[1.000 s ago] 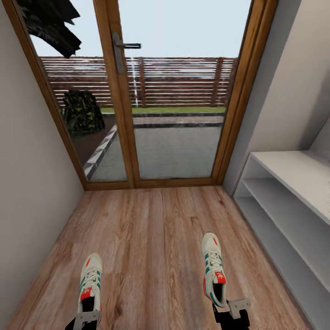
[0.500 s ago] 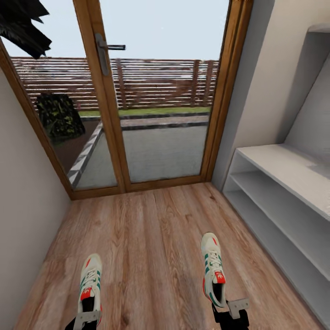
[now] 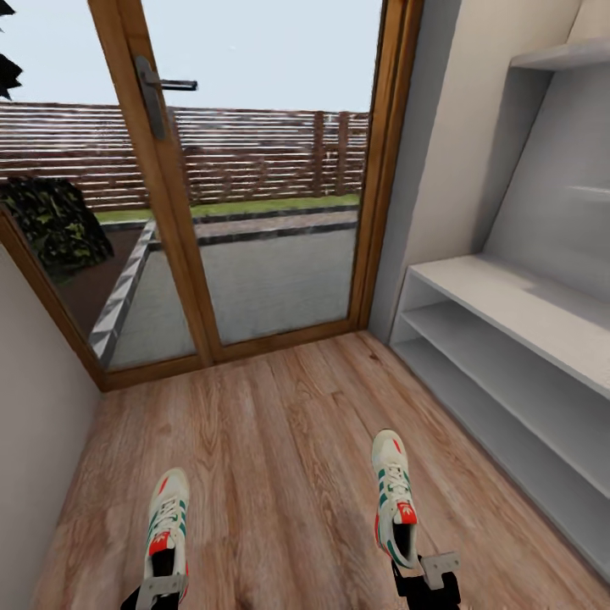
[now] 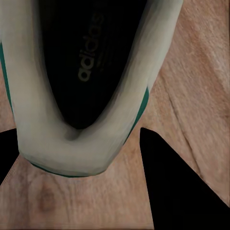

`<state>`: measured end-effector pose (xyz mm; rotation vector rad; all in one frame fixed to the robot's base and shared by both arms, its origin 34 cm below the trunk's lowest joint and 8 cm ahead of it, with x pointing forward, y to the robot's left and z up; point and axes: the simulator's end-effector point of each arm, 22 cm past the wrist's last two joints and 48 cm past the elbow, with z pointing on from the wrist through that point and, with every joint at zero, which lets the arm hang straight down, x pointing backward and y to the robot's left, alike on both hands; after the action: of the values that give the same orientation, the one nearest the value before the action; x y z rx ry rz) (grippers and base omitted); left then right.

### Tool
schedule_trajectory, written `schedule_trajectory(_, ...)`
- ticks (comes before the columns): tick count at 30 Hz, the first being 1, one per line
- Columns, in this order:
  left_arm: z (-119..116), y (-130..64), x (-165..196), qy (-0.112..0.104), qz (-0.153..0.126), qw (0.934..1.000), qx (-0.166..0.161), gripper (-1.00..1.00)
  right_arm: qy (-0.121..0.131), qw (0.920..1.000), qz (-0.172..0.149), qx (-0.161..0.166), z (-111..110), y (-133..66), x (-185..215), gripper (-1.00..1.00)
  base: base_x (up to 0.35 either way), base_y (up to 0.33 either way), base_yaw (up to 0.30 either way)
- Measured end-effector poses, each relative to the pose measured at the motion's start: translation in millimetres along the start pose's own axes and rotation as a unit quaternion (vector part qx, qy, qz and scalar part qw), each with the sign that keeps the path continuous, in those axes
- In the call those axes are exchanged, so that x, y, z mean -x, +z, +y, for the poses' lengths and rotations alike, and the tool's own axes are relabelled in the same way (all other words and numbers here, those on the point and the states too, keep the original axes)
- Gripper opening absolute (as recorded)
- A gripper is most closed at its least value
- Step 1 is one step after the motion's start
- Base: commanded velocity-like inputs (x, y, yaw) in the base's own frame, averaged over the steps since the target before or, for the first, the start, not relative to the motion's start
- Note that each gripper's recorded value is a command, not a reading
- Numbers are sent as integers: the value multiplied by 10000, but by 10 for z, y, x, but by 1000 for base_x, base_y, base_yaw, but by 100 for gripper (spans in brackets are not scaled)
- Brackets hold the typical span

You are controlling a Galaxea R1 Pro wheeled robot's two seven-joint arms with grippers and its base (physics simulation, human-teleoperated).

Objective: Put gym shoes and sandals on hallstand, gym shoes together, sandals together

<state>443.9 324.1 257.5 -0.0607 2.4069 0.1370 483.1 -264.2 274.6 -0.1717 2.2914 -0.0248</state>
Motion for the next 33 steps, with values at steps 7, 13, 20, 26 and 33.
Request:
schedule_trajectory(7,-2,-2,-5,12,4,10000,-6,-100,0,10000,0,-2,-1,0,0,-100,1,308,-300)
schedule_trajectory(13,-3,-1,-1,16,1,10000,-8,-100,0,10000,-1,-1,3,0,1,-100,30,272,-300)
schedule_trajectory(20,-5,-2,-6,22,5,10000,-11,-100,3,10000,-3,-1,6,1,2,-100,7,59,-300)
schedule_trajectory(26,-8,-2,-6,30,5,10000,-16,-100,5,10000,-3,0,7,1,2,-100,1,6,-300)
schedule_trajectory(33,-12,-3,-8,36,7,10000,-25,-100,5,10000,-3,-1,8,1,2,-100,0,1,-300)
